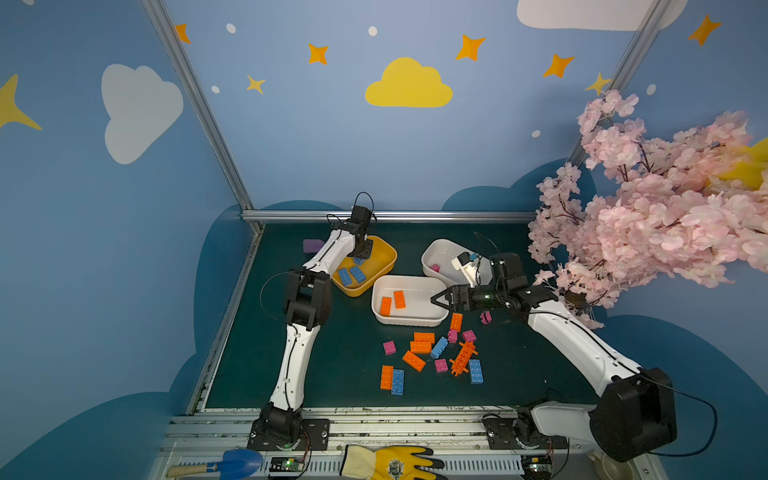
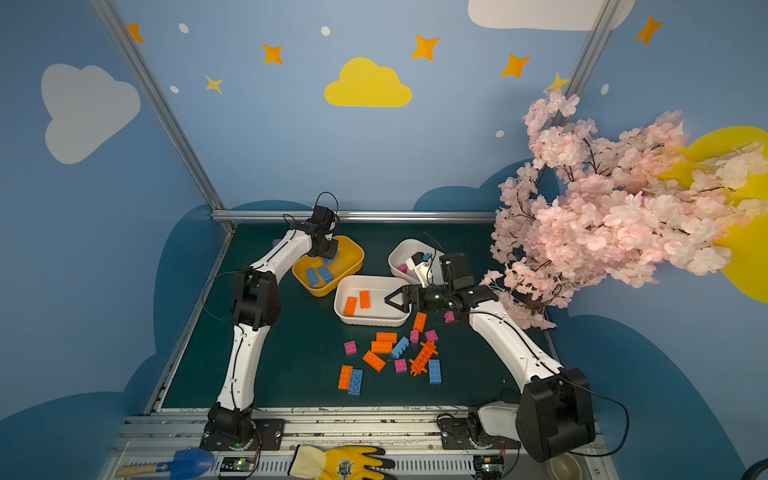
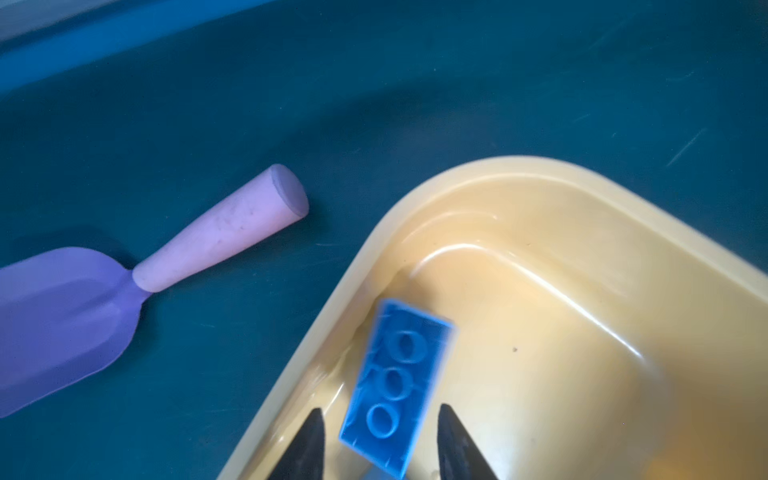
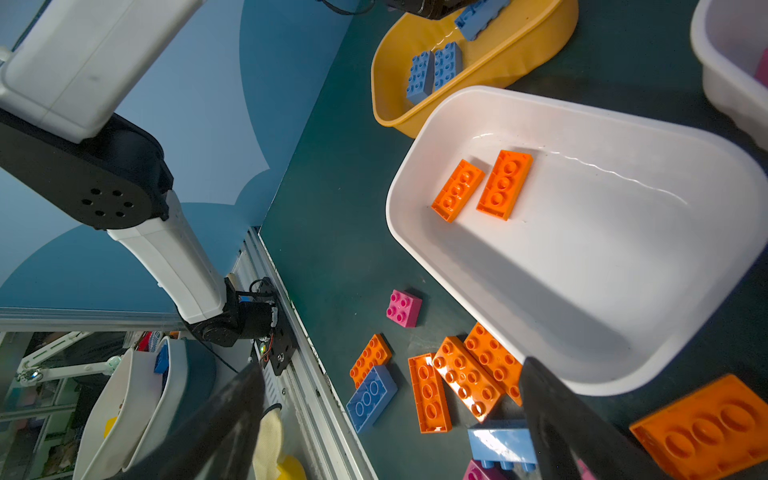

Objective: Sort the legos into containers by color
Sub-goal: 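Carry the blue brick into the yellow bin and release it, then move the left gripper down to a pink brick near the white bin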

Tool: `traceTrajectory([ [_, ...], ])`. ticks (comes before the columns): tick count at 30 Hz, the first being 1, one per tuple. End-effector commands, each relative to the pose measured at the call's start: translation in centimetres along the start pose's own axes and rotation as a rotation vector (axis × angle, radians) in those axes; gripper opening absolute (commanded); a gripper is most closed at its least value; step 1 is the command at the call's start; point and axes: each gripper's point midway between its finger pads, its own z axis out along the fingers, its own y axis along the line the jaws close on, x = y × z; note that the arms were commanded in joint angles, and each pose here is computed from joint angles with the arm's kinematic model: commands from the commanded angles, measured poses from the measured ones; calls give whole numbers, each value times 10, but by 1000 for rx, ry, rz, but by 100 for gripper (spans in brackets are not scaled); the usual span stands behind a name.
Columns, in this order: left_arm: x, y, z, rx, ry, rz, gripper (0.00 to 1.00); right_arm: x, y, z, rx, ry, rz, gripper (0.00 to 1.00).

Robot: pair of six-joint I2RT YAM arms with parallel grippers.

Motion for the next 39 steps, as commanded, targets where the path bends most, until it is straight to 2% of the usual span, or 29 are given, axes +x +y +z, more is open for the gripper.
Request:
traceTrajectory([
  [1,-20,0,-34,9,-55,20,56,-8,7,-3,-2,-10,-30,94],
  [6,-18,-11,-74,35,-51,38,69,-10,12,-8,1,-16,-46,94],
  [11,14,-32,-126,94,-15,47,79,-7,15,-11,1,-14,-54,94],
  [15,60,-55,-163,165,13,49,83,-5,18,-14,-1,-10,-59,94],
  [20,136,-75,-195,275,102,-9,84,0,23,-19,-7,-11,-60,94],
  [25,211,-94,-211,316,170,-108,85,11,21,-20,-1,-5,-52,94],
  [28,241,-103,-217,314,179,-175,85,19,19,-20,0,-2,-42,94],
  [33,268,-118,-205,257,173,-260,85,30,14,-21,15,0,-32,94],
  [39,273,-136,-182,147,163,-294,84,38,12,-21,19,-7,-20,94],
])
